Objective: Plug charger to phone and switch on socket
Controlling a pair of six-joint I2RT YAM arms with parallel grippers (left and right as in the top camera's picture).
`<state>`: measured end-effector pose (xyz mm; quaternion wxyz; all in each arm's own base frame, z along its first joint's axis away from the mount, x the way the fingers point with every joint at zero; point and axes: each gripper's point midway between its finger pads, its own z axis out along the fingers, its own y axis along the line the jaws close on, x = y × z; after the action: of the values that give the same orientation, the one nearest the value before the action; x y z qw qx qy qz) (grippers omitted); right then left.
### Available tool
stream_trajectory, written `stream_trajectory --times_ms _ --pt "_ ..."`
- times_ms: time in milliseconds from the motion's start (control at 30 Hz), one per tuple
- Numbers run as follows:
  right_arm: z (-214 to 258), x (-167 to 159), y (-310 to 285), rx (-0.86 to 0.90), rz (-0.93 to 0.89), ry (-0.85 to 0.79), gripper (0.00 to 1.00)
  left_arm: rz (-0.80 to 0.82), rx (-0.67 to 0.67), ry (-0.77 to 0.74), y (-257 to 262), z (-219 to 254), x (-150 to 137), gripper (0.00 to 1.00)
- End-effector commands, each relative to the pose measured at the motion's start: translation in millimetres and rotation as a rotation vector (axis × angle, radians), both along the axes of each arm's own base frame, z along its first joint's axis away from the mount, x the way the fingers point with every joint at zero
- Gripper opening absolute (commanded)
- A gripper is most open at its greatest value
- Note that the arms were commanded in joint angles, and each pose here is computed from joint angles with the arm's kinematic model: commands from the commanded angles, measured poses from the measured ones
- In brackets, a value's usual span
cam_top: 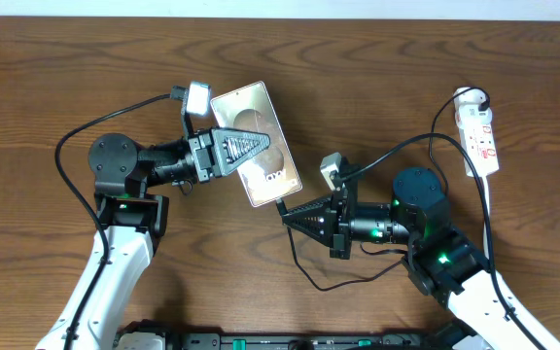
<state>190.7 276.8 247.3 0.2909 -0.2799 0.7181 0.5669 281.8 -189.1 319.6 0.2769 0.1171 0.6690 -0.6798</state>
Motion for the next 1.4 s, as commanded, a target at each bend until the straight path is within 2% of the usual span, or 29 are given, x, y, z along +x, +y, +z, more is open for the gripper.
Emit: stream_trajectory --times_ms 0,867,1100,1367 --pt "8 3 2 0.005 -0.004 -0.031 0.01 -0.015 0.004 -0.055 -1 10 -5 0.08" --pt "13 14 1 0.010 -0.062 -0.067 0.01 -0.015 0.004 -0.055 -1 10 -5 0.08" --pt "13 20 -1 0.003 -0.095 -0.100 0.01 -0.023 0.006 -0.057 -2 10 -6 0.08" --pt "39 24 2 0.079 -0.099 -0.208 0.01 -0.040 0.013 -0.067 -2 9 -9 0.07"
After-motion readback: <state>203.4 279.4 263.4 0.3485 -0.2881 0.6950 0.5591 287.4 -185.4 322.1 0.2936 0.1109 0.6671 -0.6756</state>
